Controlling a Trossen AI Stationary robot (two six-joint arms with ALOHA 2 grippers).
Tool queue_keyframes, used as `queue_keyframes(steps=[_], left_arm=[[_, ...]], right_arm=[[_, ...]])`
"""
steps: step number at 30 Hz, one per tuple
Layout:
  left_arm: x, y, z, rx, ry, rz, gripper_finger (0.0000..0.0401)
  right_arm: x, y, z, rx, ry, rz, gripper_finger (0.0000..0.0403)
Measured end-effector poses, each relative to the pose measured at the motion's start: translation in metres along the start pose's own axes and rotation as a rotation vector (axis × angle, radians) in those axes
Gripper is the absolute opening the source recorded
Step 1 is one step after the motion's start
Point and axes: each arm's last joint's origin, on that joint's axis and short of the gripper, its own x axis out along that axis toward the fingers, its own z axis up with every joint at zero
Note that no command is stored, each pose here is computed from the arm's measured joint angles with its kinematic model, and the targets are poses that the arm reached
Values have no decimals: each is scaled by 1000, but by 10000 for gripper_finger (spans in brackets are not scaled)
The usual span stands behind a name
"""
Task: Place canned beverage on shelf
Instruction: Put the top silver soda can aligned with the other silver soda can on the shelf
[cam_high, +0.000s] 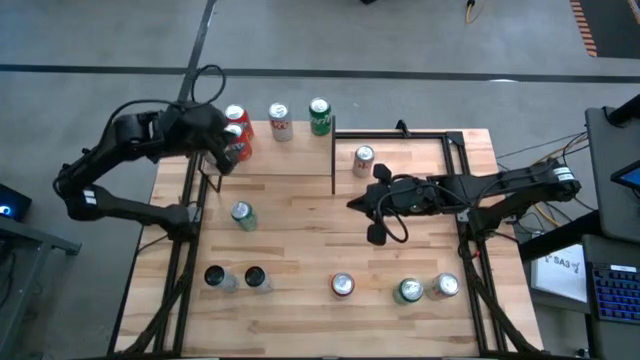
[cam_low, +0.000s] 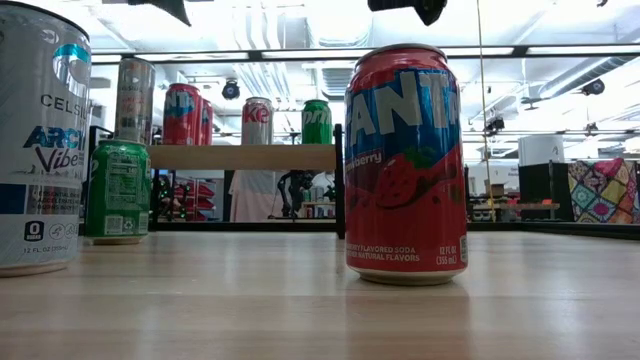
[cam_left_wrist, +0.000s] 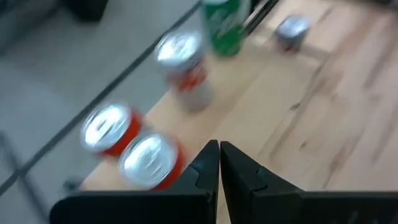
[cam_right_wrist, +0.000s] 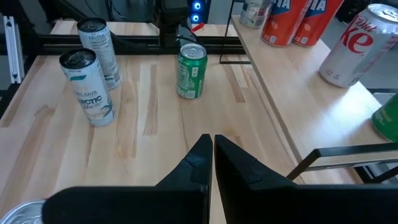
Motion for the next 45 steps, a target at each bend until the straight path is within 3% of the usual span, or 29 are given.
queue_keyframes(steps=[8, 17, 25, 33, 41, 45], left_arm=[[9, -50, -13, 117, -248, -225, 0], [24, -84, -63, 113, -464, -427, 0], [11, -61, -96, 19, -663, -492, 0], [-9, -40, -101, 123, -796, -443, 0], [-7, -32, -117, 230, -842, -393, 0], [-3, -27, -131, 251, -860, -355, 0]], right_arm=[[14, 2, -21, 8, -22, 1, 9], [17, 3, -28, 63, -11, 1, 9], [21, 1, -34, 104, -38, -26, 9], [25, -27, -30, 305, -63, -143, 9], [29, -61, -33, 506, -73, -240, 9], [30, -80, -40, 541, -25, -314, 9]])
